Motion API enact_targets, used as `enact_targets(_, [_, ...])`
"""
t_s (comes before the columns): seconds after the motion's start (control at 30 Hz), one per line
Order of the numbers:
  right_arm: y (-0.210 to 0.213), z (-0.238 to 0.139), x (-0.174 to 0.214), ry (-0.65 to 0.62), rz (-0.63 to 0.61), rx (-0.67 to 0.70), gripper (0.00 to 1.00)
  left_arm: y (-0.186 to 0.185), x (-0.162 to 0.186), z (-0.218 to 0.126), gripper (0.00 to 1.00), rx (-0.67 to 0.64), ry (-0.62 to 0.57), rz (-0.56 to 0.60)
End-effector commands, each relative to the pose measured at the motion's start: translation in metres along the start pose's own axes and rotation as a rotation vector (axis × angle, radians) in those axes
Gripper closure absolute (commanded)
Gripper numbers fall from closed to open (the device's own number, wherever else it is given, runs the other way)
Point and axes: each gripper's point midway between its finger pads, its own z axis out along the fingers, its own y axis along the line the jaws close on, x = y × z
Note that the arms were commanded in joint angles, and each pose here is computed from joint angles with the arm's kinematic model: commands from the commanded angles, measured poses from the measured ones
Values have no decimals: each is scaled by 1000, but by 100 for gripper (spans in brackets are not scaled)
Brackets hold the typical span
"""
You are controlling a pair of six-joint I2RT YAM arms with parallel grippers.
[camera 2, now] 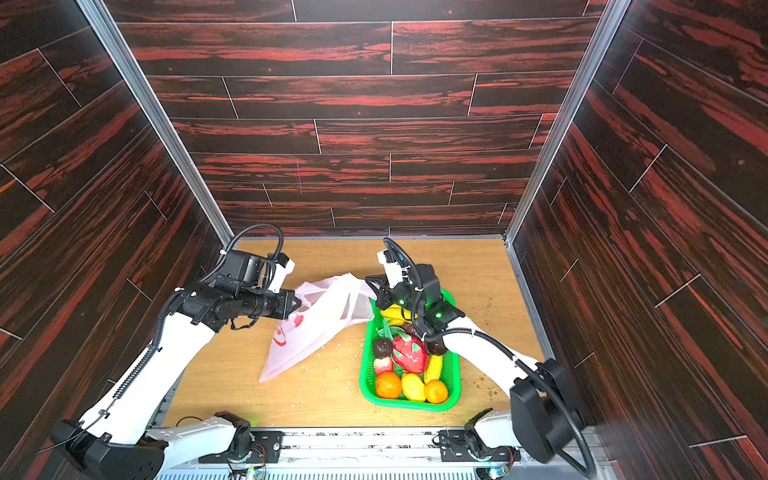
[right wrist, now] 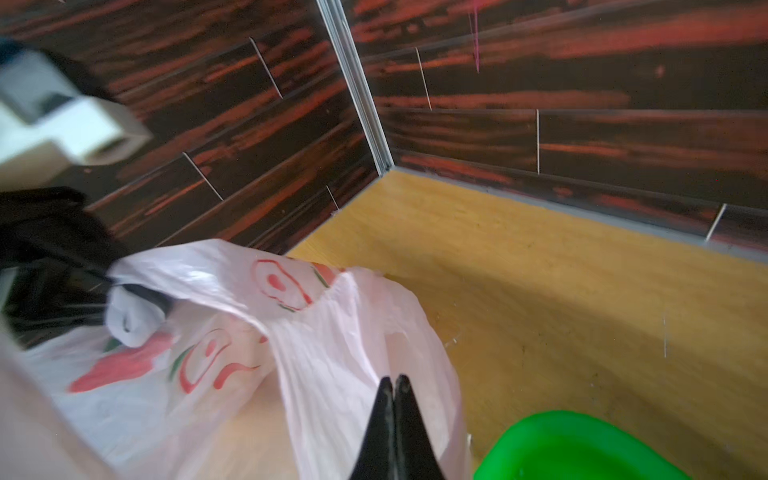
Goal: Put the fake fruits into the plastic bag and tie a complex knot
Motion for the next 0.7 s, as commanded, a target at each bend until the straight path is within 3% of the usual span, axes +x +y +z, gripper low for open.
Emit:
enact_targets(0.0, [-16,13,3,44,46,13,100,-16,18,-10,100,96,25,126])
enact_targets(0.13, [-33,30,20,93,84,51,100,-16,25,-14,100,101,-3,210])
enact_targets(0.27, [-34,32,16,104,90,47,100,-10,16,-13,100,58,-51,194])
enact_targets(0.47, [-14,2,-23,69,41,39,54,-3,-2,-9,100,25,-106,49])
enact_targets(0.57, [-10,-16,-28,107,53,59,37,2,-6,-3,100,3,-94,-19])
enact_targets(0.67, [-5,-37,-30,144,68,86,25,-4,-2,5,100,49,-59,-8])
